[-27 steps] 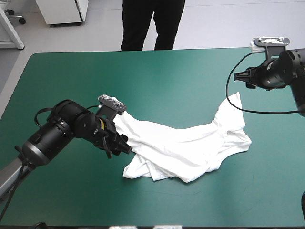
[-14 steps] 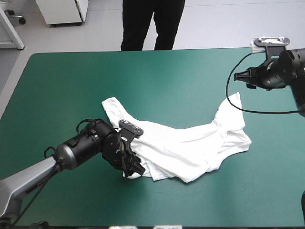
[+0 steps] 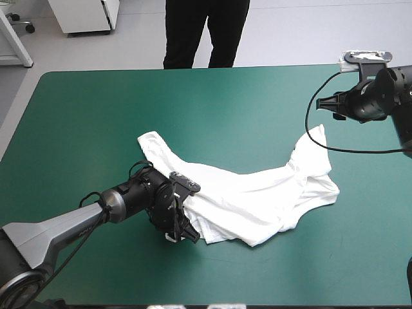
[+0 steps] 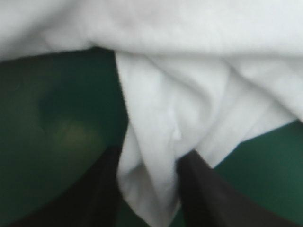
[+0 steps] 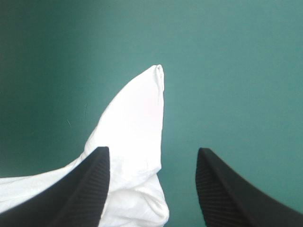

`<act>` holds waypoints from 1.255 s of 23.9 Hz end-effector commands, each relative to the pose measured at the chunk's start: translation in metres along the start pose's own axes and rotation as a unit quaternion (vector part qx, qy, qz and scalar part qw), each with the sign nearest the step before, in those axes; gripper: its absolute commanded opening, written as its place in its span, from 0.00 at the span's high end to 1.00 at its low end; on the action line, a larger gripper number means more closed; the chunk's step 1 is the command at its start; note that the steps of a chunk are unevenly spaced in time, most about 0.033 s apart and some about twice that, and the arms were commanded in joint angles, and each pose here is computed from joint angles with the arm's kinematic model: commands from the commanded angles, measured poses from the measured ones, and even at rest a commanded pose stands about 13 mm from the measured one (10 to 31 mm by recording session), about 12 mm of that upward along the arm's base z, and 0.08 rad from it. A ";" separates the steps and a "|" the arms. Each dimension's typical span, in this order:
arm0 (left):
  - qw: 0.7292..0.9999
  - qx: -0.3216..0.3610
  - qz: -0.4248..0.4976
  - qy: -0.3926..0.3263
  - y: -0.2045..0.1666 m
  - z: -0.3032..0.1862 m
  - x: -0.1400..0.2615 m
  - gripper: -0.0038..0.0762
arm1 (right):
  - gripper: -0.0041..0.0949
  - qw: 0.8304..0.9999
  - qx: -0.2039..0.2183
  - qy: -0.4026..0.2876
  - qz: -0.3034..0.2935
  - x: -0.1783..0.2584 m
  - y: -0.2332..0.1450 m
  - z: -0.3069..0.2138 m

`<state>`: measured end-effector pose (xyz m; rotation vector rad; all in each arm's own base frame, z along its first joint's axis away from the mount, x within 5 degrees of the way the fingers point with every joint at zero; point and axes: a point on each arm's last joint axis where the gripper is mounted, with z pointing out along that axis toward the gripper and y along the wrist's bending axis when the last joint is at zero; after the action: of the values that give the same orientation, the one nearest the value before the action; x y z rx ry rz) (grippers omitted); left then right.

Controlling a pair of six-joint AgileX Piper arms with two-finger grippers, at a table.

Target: Fold the cloth

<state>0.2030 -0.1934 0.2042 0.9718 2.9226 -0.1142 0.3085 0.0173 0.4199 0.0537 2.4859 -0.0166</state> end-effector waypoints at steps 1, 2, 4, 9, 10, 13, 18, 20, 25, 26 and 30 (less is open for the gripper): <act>0.999 0.039 -0.010 -0.014 -0.010 0.001 -0.003 0.93 | 0.44 1.000 -0.001 0.004 0.014 0.006 -0.002 -0.008; 0.999 0.039 -0.010 -0.014 -0.010 0.001 -0.003 0.96 | 0.44 0.999 0.005 0.051 0.018 0.020 -0.003 0.006; 0.999 0.039 -0.010 -0.014 -0.010 0.001 -0.003 0.96 | 0.44 0.995 0.015 0.100 0.025 0.038 -0.008 0.027; 0.999 0.039 -0.010 -0.018 -0.010 0.001 -0.004 0.96 | 0.44 0.984 0.000 0.169 0.060 0.077 -0.026 0.068; 0.999 0.039 -0.010 -0.018 -0.010 0.001 -0.004 0.96 | 0.44 0.983 0.000 0.174 0.058 0.081 -0.027 0.073; 0.999 0.039 -0.010 -0.023 -0.010 0.001 -0.005 0.96 | 0.44 0.984 -0.011 0.171 0.055 0.093 -0.025 0.089; 0.999 0.039 -0.010 -0.023 -0.010 0.001 -0.005 0.96 | 0.44 0.981 -0.009 0.189 0.053 0.100 -0.026 0.114; 0.999 0.039 -0.010 -0.023 -0.010 0.001 -0.005 0.96 | 0.44 0.979 -0.008 0.195 0.054 0.100 -0.025 0.124; 0.999 0.039 -0.010 -0.023 -0.010 0.001 -0.005 0.96 | 0.44 0.972 -0.010 0.227 0.058 0.106 -0.025 0.146; 0.999 0.039 -0.010 -0.023 -0.010 0.001 -0.005 0.96 | 0.44 0.971 -0.010 0.233 0.059 0.107 -0.024 0.150; 0.999 0.039 -0.010 -0.023 -0.010 0.001 -0.005 0.96 | 0.44 0.966 -0.014 0.250 0.057 0.112 -0.020 0.160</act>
<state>0.2035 -0.1973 0.2049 0.9824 2.9045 -0.1708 0.3152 -0.0051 0.2141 0.2330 3.0281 0.0811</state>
